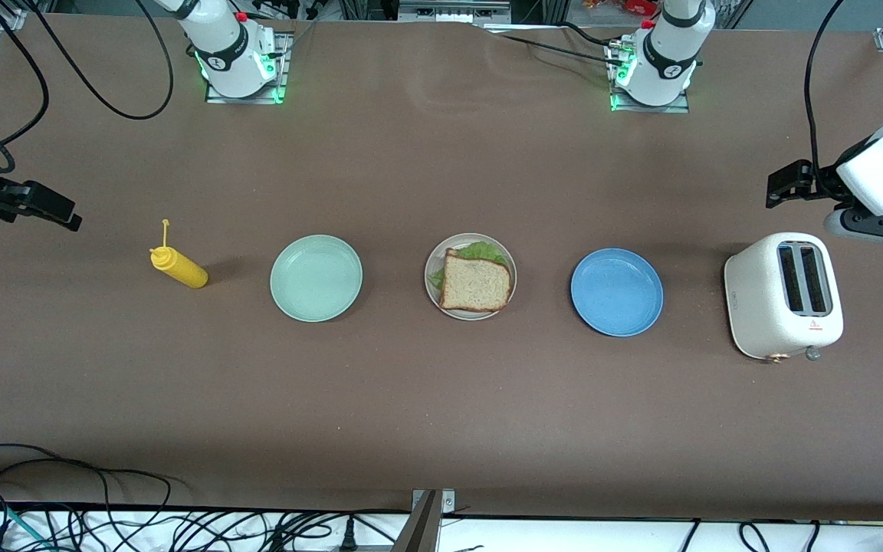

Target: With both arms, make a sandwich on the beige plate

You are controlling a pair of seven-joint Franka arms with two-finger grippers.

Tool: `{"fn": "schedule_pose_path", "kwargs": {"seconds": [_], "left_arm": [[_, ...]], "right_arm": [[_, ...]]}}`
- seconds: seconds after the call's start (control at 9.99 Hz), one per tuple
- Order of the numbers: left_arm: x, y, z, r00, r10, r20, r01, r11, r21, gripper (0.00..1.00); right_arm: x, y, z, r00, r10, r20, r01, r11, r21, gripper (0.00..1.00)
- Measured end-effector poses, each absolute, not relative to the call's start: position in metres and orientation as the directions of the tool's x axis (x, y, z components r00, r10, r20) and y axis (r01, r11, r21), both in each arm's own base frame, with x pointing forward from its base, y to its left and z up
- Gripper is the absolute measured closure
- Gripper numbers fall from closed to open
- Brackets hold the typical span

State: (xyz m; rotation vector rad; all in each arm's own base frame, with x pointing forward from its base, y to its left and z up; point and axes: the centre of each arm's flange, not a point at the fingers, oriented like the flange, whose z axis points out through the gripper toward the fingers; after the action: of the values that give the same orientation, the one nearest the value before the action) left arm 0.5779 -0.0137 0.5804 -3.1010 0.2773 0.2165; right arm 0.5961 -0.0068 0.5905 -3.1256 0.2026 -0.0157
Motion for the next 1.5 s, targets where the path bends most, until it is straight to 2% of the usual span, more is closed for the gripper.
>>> {"fn": "schedule_pose_path", "kwargs": {"seconds": [1.5], "left_arm": [[0.5779,-0.0149,0.5803,0.974,-0.177,-0.140,-0.180,-0.984,-0.008,0.00]], "right_arm": [[0.6005,-0.0116,0.5877,0.990,-0.139,0.020,-0.139,-0.990,-0.010,0.00]]}}
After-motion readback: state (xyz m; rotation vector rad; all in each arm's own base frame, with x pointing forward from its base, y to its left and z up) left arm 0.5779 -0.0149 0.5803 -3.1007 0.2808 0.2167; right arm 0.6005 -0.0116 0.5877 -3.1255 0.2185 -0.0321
